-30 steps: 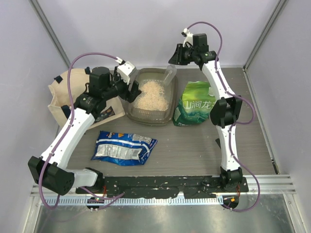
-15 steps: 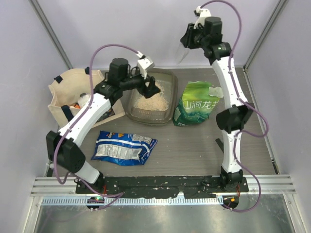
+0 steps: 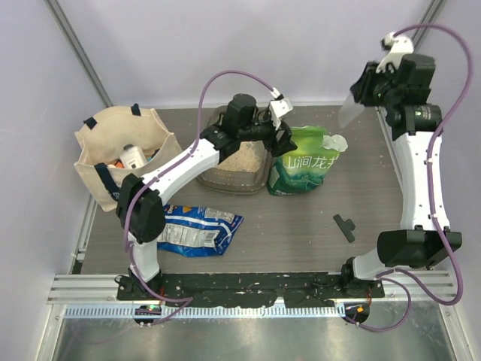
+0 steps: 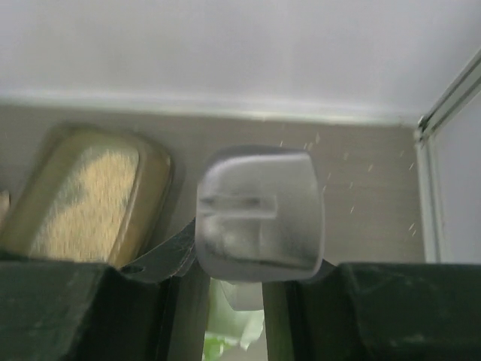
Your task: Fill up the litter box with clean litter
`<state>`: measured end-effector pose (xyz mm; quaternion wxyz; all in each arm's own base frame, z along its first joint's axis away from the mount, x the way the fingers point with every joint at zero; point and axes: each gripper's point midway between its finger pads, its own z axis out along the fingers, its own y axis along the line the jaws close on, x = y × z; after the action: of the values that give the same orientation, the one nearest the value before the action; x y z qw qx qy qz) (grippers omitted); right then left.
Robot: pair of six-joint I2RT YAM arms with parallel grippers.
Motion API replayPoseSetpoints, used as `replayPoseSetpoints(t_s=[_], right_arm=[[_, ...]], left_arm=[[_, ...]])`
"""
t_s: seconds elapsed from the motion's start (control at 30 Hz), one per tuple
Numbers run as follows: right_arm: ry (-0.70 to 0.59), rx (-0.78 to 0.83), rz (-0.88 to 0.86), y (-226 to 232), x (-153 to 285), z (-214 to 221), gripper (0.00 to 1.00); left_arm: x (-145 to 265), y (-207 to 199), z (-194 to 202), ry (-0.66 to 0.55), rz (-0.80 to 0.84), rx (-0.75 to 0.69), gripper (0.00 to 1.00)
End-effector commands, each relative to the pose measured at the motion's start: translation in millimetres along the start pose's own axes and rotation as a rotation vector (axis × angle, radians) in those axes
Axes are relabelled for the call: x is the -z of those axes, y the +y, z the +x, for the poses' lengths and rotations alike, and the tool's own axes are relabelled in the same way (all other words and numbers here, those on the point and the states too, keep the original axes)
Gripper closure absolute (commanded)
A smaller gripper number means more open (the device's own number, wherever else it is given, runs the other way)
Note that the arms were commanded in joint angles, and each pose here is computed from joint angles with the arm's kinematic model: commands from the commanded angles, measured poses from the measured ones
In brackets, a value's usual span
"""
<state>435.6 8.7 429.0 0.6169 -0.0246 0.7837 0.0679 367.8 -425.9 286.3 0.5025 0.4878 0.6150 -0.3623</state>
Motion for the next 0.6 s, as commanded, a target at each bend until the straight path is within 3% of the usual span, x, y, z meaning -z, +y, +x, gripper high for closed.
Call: replayPoseSetpoints(t_s=[0.0,0.17,0.27,0.37,0.57], right_arm=[[0.143,0.024,-0.123,19.5,1.5,61.0,0.99],[0.186,0.038,-0.145,20.8,1.1,87.0,0.99],[0.206,0.065,-0.177,23.7,1.3,97.7,0.99],[0.231,0.063,-0.229,31.7,3.2,108.4,0.99],[0.244,-0.025,-0.248,40.7,6.7,124.7,0.99]], left_arm=[[-2.8,16.3,-54.6,-0.145,-0.081,-0.087,0.26],[-13.2,14.3,-61.2,-0.17,-0.076,-0.096,0.3],[-17.5,8.5,-61.1,-0.172,-0.062,-0.09,0.39],[-21.3,1.7,-57.9,-0.164,-0.04,-0.083,0.55],[-24.3,-15.9,-49.7,-0.132,0.031,-0.066,0.78]])
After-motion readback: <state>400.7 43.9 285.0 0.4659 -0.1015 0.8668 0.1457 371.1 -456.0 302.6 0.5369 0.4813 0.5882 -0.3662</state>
